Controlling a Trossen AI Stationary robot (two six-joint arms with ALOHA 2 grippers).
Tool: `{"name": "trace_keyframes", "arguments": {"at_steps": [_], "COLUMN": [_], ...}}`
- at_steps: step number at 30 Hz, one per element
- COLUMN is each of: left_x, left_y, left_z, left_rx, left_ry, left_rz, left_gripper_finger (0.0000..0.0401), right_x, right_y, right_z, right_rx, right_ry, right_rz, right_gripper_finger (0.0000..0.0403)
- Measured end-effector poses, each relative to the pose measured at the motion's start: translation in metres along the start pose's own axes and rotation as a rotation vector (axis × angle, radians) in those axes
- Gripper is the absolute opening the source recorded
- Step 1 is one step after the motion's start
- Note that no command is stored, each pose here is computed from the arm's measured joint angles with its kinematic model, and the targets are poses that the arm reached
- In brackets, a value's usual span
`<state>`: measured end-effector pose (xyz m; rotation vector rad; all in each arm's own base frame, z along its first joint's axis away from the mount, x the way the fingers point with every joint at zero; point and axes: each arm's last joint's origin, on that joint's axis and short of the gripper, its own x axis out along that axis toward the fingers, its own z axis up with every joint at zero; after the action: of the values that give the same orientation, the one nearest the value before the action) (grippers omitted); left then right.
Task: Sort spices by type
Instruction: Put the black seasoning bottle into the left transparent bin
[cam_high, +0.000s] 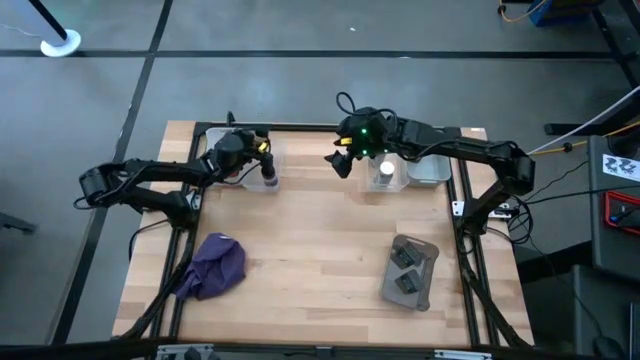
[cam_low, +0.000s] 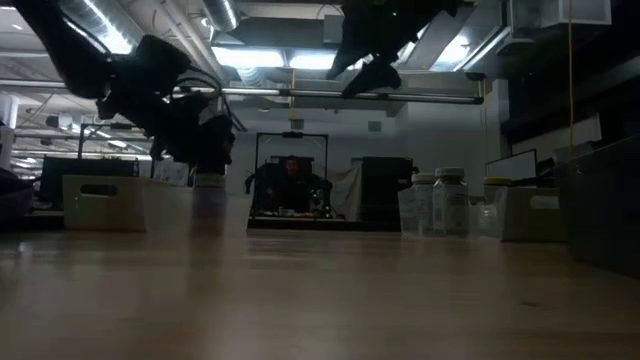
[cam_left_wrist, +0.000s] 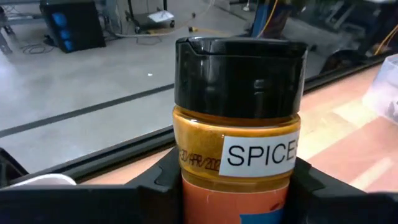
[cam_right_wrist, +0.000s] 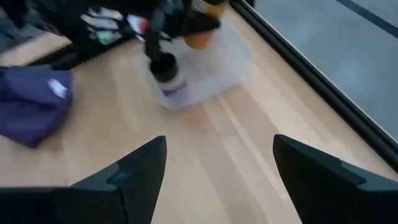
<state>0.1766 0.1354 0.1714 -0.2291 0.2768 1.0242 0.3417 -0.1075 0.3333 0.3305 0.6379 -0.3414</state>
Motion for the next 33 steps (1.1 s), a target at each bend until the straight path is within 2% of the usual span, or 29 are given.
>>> {"name": "trace_keyframes", "arguments": {"at_steps": [8, 18, 33], "left_x": [-0.005, 0.003, 0.017], "left_y": [0.006, 0.004, 0.000], "left_z": [-0.020, -0.027, -0.034], "left_rx": [-0.005, -0.028, -0.058], "left_ry": [0.001, -0.009, -0.057], "left_rz": [0.000, -0.002, -0.013], "left_gripper_finger": [0.0144, 0.0152, 0.0164], "right_x": [0.000, 0.000, -0.001], "right_y": [0.005, 0.006, 0.048], "right_z": [0.008, 0.011, -0.001], "right_rx": [-0.007, -0.012, -0.132], "right_ry": [-0.076, -0.098, -0.077], "right_rz": [0.110, 0.146, 0.228], "right_gripper_finger": [0.0293, 0.0293, 0.0293]}}
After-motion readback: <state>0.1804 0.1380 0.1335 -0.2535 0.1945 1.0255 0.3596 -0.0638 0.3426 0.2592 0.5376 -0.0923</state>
